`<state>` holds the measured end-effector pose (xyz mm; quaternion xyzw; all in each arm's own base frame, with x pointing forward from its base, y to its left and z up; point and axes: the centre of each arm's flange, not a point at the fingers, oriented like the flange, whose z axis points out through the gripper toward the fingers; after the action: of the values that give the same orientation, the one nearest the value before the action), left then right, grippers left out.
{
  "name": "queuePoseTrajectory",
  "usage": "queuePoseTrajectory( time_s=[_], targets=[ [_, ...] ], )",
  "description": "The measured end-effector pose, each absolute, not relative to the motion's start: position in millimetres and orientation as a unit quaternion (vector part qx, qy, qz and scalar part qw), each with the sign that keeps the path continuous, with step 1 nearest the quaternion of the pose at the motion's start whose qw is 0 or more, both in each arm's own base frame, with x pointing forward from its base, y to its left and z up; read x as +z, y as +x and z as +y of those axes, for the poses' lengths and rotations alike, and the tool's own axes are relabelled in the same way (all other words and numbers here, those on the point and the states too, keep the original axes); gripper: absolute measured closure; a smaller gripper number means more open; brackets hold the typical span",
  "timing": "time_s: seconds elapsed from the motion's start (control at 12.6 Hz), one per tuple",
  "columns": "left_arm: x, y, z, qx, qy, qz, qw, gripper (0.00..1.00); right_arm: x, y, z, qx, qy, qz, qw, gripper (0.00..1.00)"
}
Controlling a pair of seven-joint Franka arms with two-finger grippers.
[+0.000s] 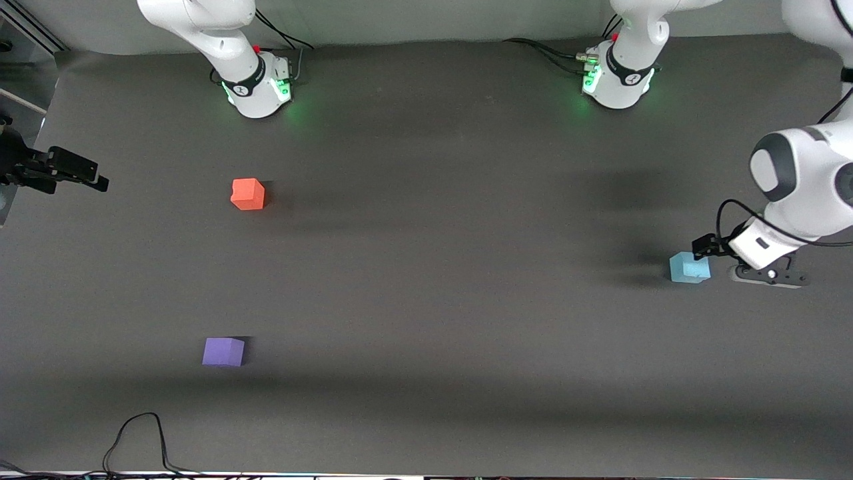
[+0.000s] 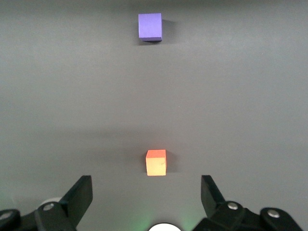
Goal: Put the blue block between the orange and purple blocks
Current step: 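Close the left gripper on the light blue block and lift it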
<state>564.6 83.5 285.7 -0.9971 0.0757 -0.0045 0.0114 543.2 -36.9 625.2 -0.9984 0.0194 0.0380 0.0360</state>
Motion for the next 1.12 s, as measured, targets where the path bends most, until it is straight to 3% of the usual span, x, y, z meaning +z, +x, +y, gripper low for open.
queuePoseTrajectory(
  time_s=[0.48,0.96,1.12],
  targets=[
    [208,564,79,-0.003,-0.997,0.082,0.013,0.00,625,543,-36,0.038,-0.998,0.019,0.036,0.00],
    [193,554,81,0.010,-0.997,0.078,0.010,0.00,625,544,-36,0.038,-0.998,0.019,0.036,0.00],
    [193,553,82,0.010,-0.997,0.077,0.010,0.21,625,544,-36,0.038,-0.998,0.019,0.036,0.00]
  ],
)
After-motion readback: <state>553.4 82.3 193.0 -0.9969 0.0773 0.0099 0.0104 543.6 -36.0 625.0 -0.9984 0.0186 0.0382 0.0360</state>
